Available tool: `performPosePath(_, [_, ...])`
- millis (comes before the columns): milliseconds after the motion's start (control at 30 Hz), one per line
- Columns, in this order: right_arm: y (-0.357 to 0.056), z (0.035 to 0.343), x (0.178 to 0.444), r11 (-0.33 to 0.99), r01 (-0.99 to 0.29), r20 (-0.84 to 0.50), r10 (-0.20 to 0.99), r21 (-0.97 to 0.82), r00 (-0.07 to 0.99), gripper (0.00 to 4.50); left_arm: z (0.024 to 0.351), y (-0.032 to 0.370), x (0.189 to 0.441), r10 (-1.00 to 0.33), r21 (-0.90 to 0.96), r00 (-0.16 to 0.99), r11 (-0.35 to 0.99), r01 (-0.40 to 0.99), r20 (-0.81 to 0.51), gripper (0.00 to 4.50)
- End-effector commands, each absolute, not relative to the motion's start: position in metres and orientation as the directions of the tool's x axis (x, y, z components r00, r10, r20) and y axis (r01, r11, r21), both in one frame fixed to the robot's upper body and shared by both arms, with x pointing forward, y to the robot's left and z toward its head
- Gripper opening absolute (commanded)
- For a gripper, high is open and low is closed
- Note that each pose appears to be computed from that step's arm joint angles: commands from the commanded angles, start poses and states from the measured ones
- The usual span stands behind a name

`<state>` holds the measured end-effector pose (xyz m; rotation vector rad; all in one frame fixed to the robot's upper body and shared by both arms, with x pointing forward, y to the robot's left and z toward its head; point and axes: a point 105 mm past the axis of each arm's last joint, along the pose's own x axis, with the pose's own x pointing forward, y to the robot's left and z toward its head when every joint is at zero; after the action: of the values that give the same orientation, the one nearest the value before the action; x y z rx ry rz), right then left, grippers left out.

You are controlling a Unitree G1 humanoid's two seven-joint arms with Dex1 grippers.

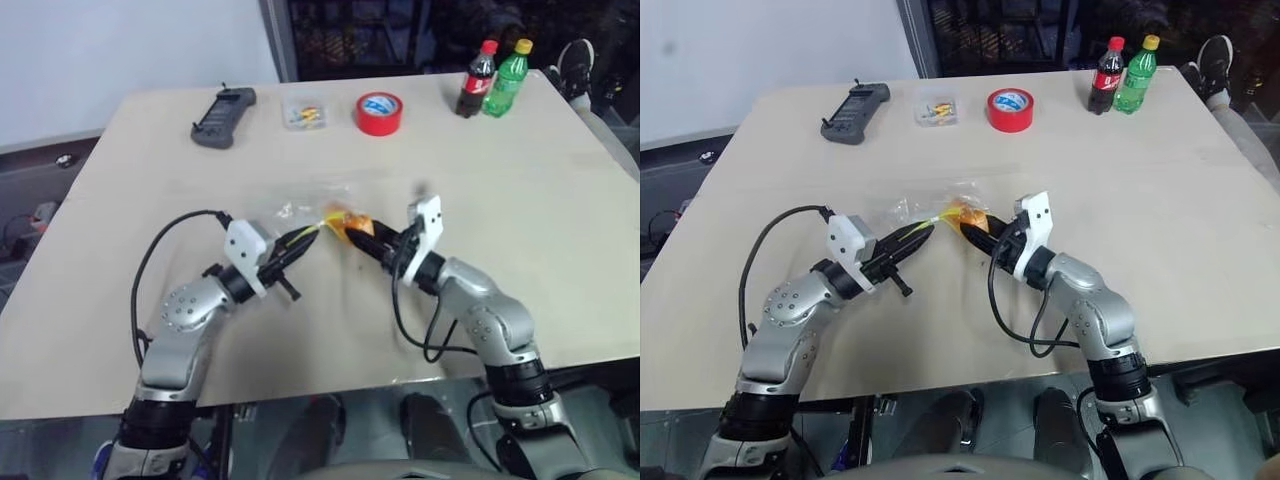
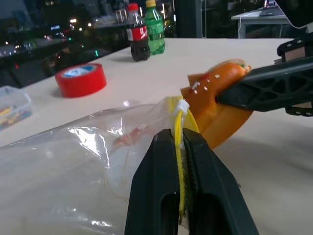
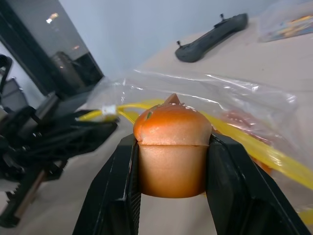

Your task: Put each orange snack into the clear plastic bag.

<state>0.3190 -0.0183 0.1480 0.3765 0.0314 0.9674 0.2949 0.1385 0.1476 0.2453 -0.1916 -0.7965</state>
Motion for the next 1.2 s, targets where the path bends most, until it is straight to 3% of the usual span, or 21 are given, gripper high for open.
performPosePath(33, [-0.014, 0.162, 0.323, 0.467, -0.804, 0.225, 0.795, 0.368, 0.564, 1.84, 0.159, 0.136, 0.283, -0.753, 0.313, 0.648, 0.646, 0.696, 0.114, 0.0])
performPosePath(267, [-0.004, 0.162, 0.339, 0.373, -0.718, 0.299, 0.724, 0.588, 0.621, 1.84, 0.142, 0.147, 0.275, -0.749, 0.283, 0.66, 0.647, 0.708, 0.062, 0.0])
performPosePath(400, [0.01, 0.152, 0.335, 0.294, -0.702, 0.291, 0.757, 0.649, 0.585, 1.84, 0.143, 0.152, 0.278, -0.724, 0.256, 0.685, 0.681, 0.687, 0.087, 0.0])
performPosePath(667, [0.028, 0.132, 0.32, 0.245, -0.733, 0.257, 0.827, 0.635, 0.499, 1.84, 0.162, 0.159, 0.274, -0.684, 0.028, 0.7, 0.719, 0.694, 0.205, 0.0])
performPosePath(1000, [0.051, 0.121, 0.328, 0.305, -0.805, 0.191, 0.872, 0.509, 0.451, 1.84, 0.16, 0.161, 0.264, -0.695, -0.015, 0.692, 0.703, 0.711, 0.193, 0.0])
performPosePath(1133, [0.049, 0.125, 0.332, 0.385, -0.843, 0.162, 0.869, 0.375, 0.468, 3.58, 0.155, 0.168, 0.27, -0.656, -0.05, 0.731, 0.737, 0.674, 0.187, 0.0])
performPosePath(1167, [0.045, 0.13, 0.332, 0.407, -0.853, 0.166, 0.864, 0.328, 0.476, 4.19, 0.154, 0.171, 0.273, -0.639, -0.07, 0.746, 0.749, 0.659, 0.186, 0.0])
performPosePath(1200, [0.04, 0.134, 0.332, 0.423, -0.857, 0.172, 0.858, 0.295, 0.483, 4.47, 0.154, 0.174, 0.275, -0.624, -0.085, 0.76, 0.76, 0.645, 0.185, 0.0])
